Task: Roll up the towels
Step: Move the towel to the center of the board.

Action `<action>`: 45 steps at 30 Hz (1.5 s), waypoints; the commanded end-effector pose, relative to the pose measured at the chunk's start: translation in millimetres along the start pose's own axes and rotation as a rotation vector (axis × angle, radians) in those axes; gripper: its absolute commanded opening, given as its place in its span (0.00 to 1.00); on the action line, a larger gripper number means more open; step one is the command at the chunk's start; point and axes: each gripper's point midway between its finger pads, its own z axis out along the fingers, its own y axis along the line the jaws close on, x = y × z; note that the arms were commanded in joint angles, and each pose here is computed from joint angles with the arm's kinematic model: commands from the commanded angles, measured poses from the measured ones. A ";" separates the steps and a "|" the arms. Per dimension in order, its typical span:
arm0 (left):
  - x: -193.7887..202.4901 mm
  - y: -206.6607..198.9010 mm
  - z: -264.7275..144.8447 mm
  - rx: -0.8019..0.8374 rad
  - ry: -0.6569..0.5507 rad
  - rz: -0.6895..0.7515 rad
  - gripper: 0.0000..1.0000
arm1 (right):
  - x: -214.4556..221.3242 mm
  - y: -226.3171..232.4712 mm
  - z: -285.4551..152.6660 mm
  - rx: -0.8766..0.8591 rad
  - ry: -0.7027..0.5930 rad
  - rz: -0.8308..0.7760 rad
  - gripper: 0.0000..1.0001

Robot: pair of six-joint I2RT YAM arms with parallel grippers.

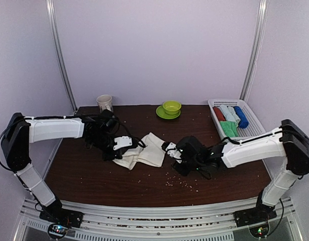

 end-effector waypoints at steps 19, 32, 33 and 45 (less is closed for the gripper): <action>-1.7 6.5 -17.3 0.069 -0.201 -0.015 0.00 | -50.6 45.0 88.9 0.159 -0.097 -0.119 0.40; -1.8 38.4 -46.6 -0.088 -0.211 -0.018 0.00 | -77.5 -0.9 27.6 0.264 -0.223 0.078 0.00; -1.9 43.1 -54.1 -0.113 -0.224 -0.018 0.00 | -79.7 -8.4 16.9 0.268 -0.247 0.111 0.00; 11.2 32.3 -115.0 -0.264 -0.277 0.084 0.00 | -29.6 -96.1 -82.6 0.368 -0.236 0.588 0.00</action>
